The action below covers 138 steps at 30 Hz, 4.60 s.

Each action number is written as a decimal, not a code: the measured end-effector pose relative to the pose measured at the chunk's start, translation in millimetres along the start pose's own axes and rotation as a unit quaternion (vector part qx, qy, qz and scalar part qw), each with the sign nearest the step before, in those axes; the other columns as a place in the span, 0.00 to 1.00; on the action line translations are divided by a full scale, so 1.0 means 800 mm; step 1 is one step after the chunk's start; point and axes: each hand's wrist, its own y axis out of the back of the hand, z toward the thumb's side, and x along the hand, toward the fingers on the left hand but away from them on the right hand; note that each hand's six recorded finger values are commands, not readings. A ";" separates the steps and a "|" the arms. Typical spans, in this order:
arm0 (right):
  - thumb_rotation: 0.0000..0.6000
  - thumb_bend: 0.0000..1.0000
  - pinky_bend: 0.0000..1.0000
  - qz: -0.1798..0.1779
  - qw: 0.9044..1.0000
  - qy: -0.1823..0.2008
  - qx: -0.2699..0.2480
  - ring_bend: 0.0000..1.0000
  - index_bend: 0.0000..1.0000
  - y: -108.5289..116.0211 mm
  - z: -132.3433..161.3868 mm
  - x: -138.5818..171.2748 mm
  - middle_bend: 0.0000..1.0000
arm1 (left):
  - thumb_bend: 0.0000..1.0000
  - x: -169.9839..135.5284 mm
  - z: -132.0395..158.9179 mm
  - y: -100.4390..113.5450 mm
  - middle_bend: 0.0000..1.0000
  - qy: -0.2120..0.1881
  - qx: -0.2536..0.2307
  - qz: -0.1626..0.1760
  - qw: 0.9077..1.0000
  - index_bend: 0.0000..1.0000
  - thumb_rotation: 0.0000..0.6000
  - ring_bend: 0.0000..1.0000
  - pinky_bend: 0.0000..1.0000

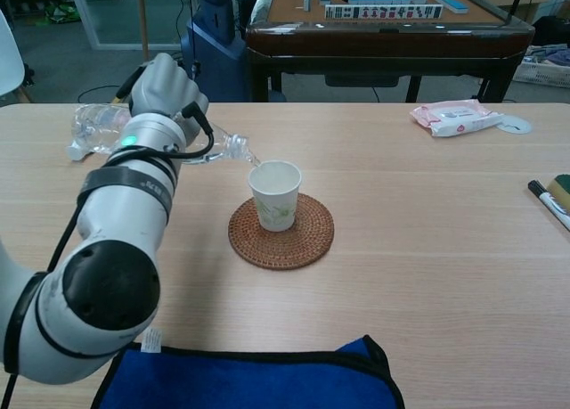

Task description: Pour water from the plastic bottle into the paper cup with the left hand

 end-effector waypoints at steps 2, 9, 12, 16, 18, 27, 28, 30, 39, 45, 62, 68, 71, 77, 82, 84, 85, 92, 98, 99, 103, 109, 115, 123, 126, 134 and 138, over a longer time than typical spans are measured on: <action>1.00 0.31 0.33 0.001 1.000 0.000 0.000 0.25 0.29 -0.001 0.000 0.000 0.32 | 0.13 0.000 0.001 0.000 0.76 -0.003 -0.006 -0.004 1.000 0.75 1.00 0.49 0.53; 1.00 0.31 0.33 0.001 1.000 -0.001 0.000 0.25 0.29 0.000 0.000 0.000 0.32 | 0.13 -0.002 0.005 0.000 0.76 -0.013 -0.022 -0.013 1.000 0.75 1.00 0.49 0.53; 1.00 0.31 0.33 0.002 1.000 -0.002 0.000 0.25 0.29 0.000 0.000 0.000 0.32 | 0.13 -0.003 0.007 0.001 0.76 -0.018 -0.032 -0.017 0.999 0.76 1.00 0.49 0.53; 1.00 0.31 0.33 0.002 1.000 -0.002 0.000 0.25 0.29 0.000 0.000 -0.001 0.32 | 0.13 -0.004 0.010 0.002 0.76 -0.027 -0.050 -0.026 0.998 0.76 1.00 0.49 0.53; 1.00 0.31 0.33 0.001 1.000 -0.002 0.000 0.25 0.29 0.000 0.000 0.000 0.32 | 0.13 -0.004 0.011 0.002 0.76 -0.030 -0.058 -0.027 0.998 0.76 1.00 0.49 0.53; 1.00 0.31 0.33 -0.002 1.000 -0.002 -0.001 0.25 0.29 0.002 -0.001 0.001 0.32 | 0.13 0.001 0.008 -0.008 0.77 -0.039 -0.111 -0.056 0.991 0.76 1.00 0.49 0.53; 1.00 0.31 0.33 -0.001 1.000 -0.002 0.000 0.25 0.29 0.001 -0.001 0.001 0.32 | 0.13 0.003 0.006 -0.009 0.77 -0.038 -0.118 -0.057 0.991 0.76 1.00 0.49 0.53; 1.00 0.31 0.33 0.002 1.000 -0.002 0.001 0.25 0.29 -0.001 -0.001 0.001 0.32 | 0.13 0.006 0.002 -0.013 0.77 -0.036 -0.137 -0.059 0.988 0.76 1.00 0.49 0.53; 1.00 0.31 0.33 -0.002 1.000 -0.005 0.002 0.25 0.29 0.000 -0.003 0.002 0.32 | 0.13 0.020 -0.024 -0.035 0.77 -0.027 -0.227 -0.062 0.972 0.76 1.00 0.49 0.53; 1.00 0.31 0.33 -0.003 1.000 -0.006 0.003 0.25 0.29 0.001 -0.004 0.003 0.32 | 0.13 0.026 -0.050 -0.059 0.77 -0.021 -0.302 -0.071 0.950 0.76 1.00 0.50 0.54; 1.00 0.31 0.33 0.001 1.000 -0.010 0.007 0.25 0.29 -0.004 -0.006 0.001 0.32 | 0.13 0.031 -0.096 -0.115 0.77 0.006 -0.521 -0.075 0.850 0.76 1.00 0.50 0.55; 1.00 0.31 0.33 0.002 1.000 -0.012 0.007 0.25 0.29 -0.004 -0.007 0.001 0.32 | 0.13 0.030 -0.099 -0.136 0.77 0.014 -0.566 -0.099 0.818 0.76 1.00 0.49 0.54; 1.00 0.31 0.33 0.003 1.000 -0.013 0.008 0.25 0.29 -0.005 -0.007 0.001 0.32 | 0.13 0.030 -0.100 -0.148 0.77 0.017 -0.581 -0.108 0.806 0.76 1.00 0.49 0.53; 1.00 0.31 0.33 0.002 1.000 -0.014 0.007 0.25 0.29 -0.005 -0.007 0.001 0.32 | 0.13 0.033 -0.100 -0.165 0.77 0.026 -0.605 -0.130 0.785 0.76 1.00 0.49 0.53; 1.00 0.31 0.33 0.002 1.000 -0.014 0.007 0.25 0.29 -0.005 -0.007 0.000 0.32 | 0.13 0.035 -0.101 -0.173 0.77 0.037 -0.637 -0.141 0.757 0.76 1.00 0.49 0.49; 1.00 0.31 0.33 0.003 1.000 -0.014 0.008 0.25 0.29 -0.006 -0.007 0.001 0.32 | 0.13 0.035 -0.102 -0.176 0.77 0.043 -0.654 -0.144 0.741 0.76 1.00 0.49 0.47; 1.00 0.31 0.33 0.003 1.000 -0.014 0.008 0.25 0.29 -0.006 -0.007 0.001 0.32 | 0.13 0.035 -0.102 -0.177 0.77 0.045 -0.661 -0.145 0.734 0.76 1.00 0.49 0.47; 1.00 0.31 0.33 0.002 1.000 -0.014 0.008 0.25 0.29 -0.005 -0.007 0.001 0.32 | 0.13 0.036 -0.106 -0.191 0.77 0.065 -0.700 -0.141 0.697 0.76 1.00 0.49 0.46; 1.00 0.31 0.33 0.004 1.000 -0.014 0.009 0.25 0.29 -0.006 -0.006 0.001 0.32 | 0.14 0.034 -0.105 -0.208 0.77 0.076 -0.708 -0.145 0.687 0.75 1.00 0.49 0.45; 1.00 0.31 0.33 0.005 1.000 -0.014 0.009 0.25 0.29 -0.006 -0.006 0.001 0.32 | 0.14 0.033 -0.104 -0.210 0.77 0.076 -0.709 -0.146 0.686 0.74 1.00 0.49 0.45; 1.00 0.31 0.33 0.007 1.000 -0.016 0.009 0.25 0.29 -0.007 -0.007 0.001 0.32 | 0.14 0.033 -0.102 -0.213 0.76 0.076 -0.713 -0.146 0.682 0.73 1.00 0.48 0.44; 1.00 0.31 0.33 0.007 1.000 -0.017 0.009 0.25 0.29 -0.008 -0.008 0.001 0.32 | 0.15 0.032 -0.101 -0.217 0.73 0.075 -0.722 -0.143 0.673 0.70 1.00 0.48 0.42; 1.00 0.31 0.33 0.006 1.000 -0.016 0.009 0.25 0.29 -0.007 -0.008 0.001 0.32 | 0.15 0.031 -0.098 -0.223 0.69 0.072 -0.725 -0.144 0.670 0.68 1.00 0.45 0.40; 1.00 0.31 0.33 0.006 1.000 -0.016 0.008 0.25 0.29 -0.006 -0.007 0.001 0.32 | 0.15 0.029 -0.093 -0.229 0.58 0.066 -0.724 -0.147 0.671 0.61 1.00 0.36 0.33; 1.00 0.31 0.33 0.006 1.000 -0.016 0.008 0.25 0.29 -0.007 -0.008 0.001 0.32 | 0.15 0.029 -0.092 -0.231 0.54 0.064 -0.724 -0.148 0.671 0.57 1.00 0.33 0.30; 1.00 0.31 0.33 0.007 1.000 -0.017 0.008 0.25 0.29 -0.007 -0.009 0.001 0.32 | 0.15 0.029 -0.091 -0.236 0.39 0.057 -0.724 -0.152 0.670 0.40 1.00 0.21 0.25; 1.00 0.31 0.33 0.008 1.000 -0.017 0.008 0.25 0.29 -0.008 -0.009 0.001 0.32 | 0.15 0.028 -0.092 -0.238 0.35 0.055 -0.724 -0.153 0.670 0.33 1.00 0.18 0.23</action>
